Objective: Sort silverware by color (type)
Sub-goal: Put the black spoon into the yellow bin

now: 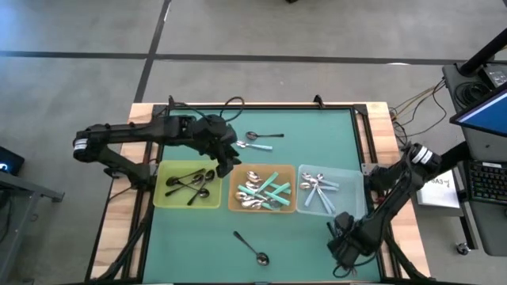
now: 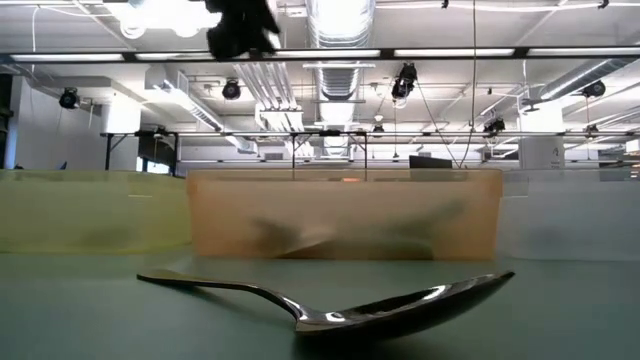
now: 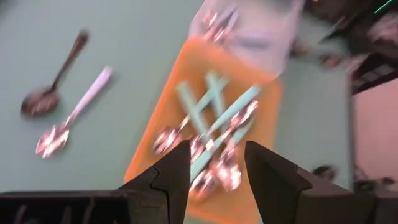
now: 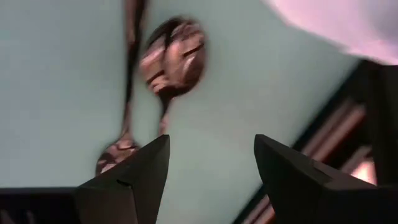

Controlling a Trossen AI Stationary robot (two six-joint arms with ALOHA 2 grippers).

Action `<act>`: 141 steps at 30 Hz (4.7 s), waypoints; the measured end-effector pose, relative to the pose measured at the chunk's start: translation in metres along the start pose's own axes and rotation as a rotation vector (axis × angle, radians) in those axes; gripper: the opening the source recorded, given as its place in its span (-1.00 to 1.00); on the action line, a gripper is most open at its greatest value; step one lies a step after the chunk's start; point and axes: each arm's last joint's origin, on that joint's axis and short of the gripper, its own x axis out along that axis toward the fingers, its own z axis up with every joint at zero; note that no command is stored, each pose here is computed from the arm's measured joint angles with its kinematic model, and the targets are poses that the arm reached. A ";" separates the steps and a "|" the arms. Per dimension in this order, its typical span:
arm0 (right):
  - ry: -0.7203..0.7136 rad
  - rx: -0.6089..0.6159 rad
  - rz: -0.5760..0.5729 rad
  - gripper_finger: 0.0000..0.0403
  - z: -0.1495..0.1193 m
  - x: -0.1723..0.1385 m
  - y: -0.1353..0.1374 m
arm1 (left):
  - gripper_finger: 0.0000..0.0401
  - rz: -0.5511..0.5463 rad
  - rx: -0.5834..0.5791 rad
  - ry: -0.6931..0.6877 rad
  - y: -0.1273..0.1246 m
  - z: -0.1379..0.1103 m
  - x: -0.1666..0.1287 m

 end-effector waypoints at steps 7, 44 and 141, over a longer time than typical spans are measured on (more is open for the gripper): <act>-0.030 -0.096 -0.002 0.12 -0.004 0.025 0.014 | -0.33 -0.006 0.062 -0.157 -0.034 0.025 -0.038; -0.262 -0.118 0.225 -0.95 0.005 -0.015 -0.013 | -0.33 -0.056 0.169 -0.035 -0.076 0.006 0.000; -0.615 -0.284 0.444 -0.34 0.055 -0.142 -0.023 | -1.00 0.214 0.165 0.236 -0.075 -0.041 0.038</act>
